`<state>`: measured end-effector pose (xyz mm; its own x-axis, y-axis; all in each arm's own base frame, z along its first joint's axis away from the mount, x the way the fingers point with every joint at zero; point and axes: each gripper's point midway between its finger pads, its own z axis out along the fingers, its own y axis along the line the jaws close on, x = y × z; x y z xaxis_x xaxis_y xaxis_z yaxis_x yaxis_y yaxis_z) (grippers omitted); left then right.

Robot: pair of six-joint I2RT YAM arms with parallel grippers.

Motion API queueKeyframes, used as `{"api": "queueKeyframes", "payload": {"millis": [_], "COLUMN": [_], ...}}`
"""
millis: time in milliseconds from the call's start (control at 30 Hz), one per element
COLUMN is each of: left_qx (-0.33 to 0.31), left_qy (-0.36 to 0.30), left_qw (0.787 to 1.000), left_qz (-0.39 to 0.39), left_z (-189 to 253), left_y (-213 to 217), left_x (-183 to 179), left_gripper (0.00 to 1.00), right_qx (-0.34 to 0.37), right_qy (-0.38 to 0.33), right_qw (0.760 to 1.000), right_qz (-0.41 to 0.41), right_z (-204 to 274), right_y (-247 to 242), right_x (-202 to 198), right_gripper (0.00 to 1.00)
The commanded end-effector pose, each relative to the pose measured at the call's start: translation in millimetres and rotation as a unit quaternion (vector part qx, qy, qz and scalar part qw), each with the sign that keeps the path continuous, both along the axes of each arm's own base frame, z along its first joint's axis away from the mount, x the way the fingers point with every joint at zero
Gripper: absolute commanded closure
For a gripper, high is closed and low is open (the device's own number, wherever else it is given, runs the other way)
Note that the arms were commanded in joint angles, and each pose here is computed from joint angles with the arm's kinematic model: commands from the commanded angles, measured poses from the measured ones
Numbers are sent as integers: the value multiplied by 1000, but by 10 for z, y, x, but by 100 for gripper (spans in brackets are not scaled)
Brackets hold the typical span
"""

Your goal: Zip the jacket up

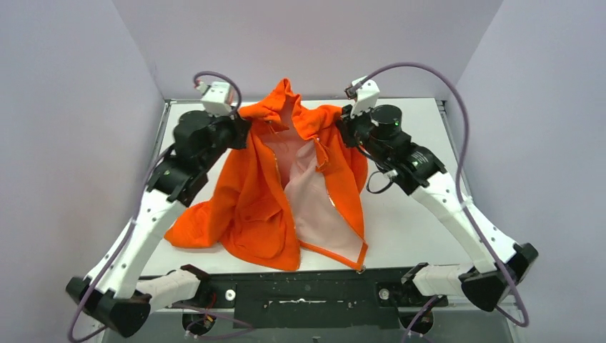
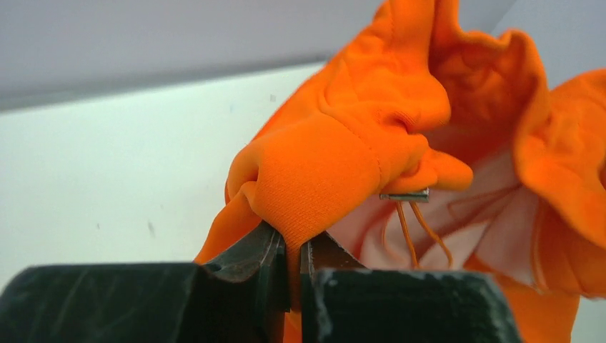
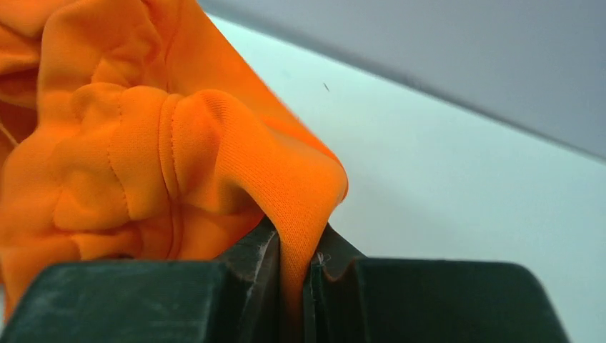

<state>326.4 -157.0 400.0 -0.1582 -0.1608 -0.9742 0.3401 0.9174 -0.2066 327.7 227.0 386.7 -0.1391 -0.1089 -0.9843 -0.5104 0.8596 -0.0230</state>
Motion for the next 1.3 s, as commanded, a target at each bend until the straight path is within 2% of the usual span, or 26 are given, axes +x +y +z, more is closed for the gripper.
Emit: {"api": "queueKeyframes", "payload": {"millis": [0, 167, 433, 633, 733, 967, 1033, 1133, 1167, 1200, 1267], "left_qx": [-14, -11, -6, 6, 13, 30, 37, 33, 24, 12, -10], "left_qy": [10, 38, 45, 75, 91, 140, 149, 173, 179, 178, 182], "left_qw": [1000, 999, 999, 997, 995, 988, 985, 979, 978, 979, 979], "left_qz": [-21, -32, -2, 28, 37, 64, 80, 103, 103, 102, 87], "left_z": [-190, -348, -406, -711, -896, -1574, -1721, -1897, -1931, -1911, -1911], "left_y": [-179, -314, -225, -121, -112, -73, -1, 156, 202, 247, 267], "left_x": [232, 437, 907, 1451, 1704, 2276, 2476, 2793, 2888, 2983, 3118], "left_gripper": [100, 100, 100, 100, 100, 100, 100, 100, 100, 83, 62], "right_qx": [38, 45, 52, 54, 60, 60, 68, 94, 103, 111, 118], "right_qy": [-10, -2, -15, -7, 16, 97, 111, 138, 140, 136, 122], "right_qw": [990, 983, 982, 982, 983, 975, 972, 969, 968, 967, 965], "right_qz": [-132, -176, -180, -179, -174, -188, -195, -184, -182, -186, -200], "right_z": [-59, -191, -4, 2, -210, -1087, -1161, -1252, -1241, -1200, -1130], "right_y": [-597, -910, -915, -852, -793, -862, -953, -1106, -1166, -1245, -1407], "right_x": [461, 687, 1077, 1527, 1800, 2547, 2772, 2930, 2938, 2927, 2865], "right_gripper": [100, 100, 100, 100, 100, 100, 100, 80, 68, 54, 35]}}
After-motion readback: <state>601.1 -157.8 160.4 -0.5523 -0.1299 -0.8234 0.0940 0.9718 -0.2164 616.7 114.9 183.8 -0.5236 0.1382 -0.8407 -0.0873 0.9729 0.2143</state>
